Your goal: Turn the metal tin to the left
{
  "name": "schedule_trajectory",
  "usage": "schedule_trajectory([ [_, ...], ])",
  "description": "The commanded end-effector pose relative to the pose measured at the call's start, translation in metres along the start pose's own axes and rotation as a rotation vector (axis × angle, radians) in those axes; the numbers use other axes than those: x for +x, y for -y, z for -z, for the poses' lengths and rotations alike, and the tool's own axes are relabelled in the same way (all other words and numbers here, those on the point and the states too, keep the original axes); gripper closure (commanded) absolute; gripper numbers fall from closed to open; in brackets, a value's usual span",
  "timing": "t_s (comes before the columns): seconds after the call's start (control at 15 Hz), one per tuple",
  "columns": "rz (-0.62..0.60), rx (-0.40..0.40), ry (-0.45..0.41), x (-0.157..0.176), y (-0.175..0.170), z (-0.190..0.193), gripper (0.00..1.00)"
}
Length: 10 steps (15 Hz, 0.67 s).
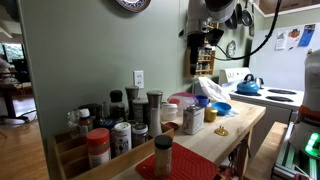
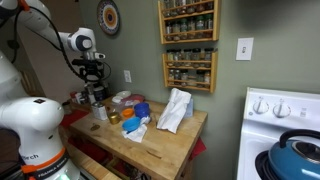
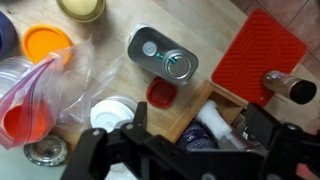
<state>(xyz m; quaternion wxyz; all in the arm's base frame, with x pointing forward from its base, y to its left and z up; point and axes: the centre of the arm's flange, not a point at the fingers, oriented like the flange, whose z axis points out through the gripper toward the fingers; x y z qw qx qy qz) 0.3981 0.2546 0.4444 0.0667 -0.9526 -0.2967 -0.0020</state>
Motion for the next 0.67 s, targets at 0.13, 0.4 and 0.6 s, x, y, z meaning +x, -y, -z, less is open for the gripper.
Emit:
schedule_trajectory([
  [0.13,-0.099,0.033,-0.015,-0.026,-0.004,0.022,0.00],
  [0.4,-0.077,0.016,-0.030,-0.010,-0.006,0.023,0.00],
  [0.6,-0.077,0.017,-0.027,-0.009,-0.006,0.022,0.00],
])
